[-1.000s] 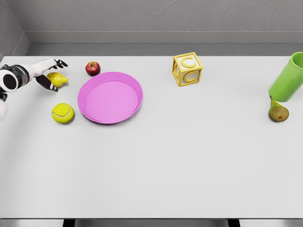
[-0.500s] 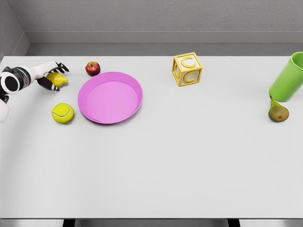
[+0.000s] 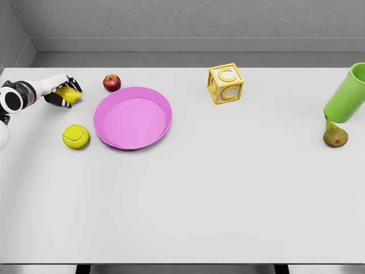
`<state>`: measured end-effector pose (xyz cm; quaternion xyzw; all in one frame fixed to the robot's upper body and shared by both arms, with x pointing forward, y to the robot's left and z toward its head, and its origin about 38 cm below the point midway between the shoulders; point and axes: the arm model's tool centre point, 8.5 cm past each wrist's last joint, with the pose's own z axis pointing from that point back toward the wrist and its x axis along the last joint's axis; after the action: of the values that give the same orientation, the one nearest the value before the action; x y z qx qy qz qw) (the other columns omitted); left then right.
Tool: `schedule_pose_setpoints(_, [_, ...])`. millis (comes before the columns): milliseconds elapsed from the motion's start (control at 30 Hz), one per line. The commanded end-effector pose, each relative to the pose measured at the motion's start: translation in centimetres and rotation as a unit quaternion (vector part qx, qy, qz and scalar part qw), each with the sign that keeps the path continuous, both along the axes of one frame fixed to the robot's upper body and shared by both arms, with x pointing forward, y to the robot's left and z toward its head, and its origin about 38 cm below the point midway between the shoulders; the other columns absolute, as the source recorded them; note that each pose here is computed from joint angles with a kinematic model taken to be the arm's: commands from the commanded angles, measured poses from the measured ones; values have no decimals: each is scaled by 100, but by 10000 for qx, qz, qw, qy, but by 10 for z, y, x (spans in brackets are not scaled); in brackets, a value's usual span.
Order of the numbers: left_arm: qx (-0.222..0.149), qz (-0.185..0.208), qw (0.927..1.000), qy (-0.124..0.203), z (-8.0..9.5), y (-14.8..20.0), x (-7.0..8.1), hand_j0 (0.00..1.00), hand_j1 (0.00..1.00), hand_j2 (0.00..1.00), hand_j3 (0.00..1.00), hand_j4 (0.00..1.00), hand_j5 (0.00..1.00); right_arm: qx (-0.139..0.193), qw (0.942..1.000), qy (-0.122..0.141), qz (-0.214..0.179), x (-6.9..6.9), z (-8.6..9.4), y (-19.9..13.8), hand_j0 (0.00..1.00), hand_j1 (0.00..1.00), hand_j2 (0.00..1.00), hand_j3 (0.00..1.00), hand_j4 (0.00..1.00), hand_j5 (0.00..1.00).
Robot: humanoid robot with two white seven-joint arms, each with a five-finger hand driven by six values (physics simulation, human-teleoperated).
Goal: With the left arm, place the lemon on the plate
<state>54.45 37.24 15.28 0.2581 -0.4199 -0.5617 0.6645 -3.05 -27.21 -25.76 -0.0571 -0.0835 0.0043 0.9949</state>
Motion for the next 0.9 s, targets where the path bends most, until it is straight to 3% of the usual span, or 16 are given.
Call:
schedule_pose_setpoints(0, [-26, 16, 10000, -31, 2, 2, 0, 54, 54, 54, 54, 54, 54, 0, 10000, -1, -3, 0, 0, 0, 100, 100, 100, 100, 100, 100])
schedule_pose_setpoints(200, [-76, -7, 9999, -103, 9, 1, 2, 53, 53, 53, 53, 53, 53, 0, 10000, -1, -3, 0, 0, 0, 100, 100, 100, 100, 100, 100])
schedule_pose_setpoints(867, [-104, -671, 9954, -681, 48, -30, 0, 49, 49, 49, 49, 49, 49, 0, 10000, -1, -3, 0, 0, 0, 100, 100, 100, 100, 100, 100])
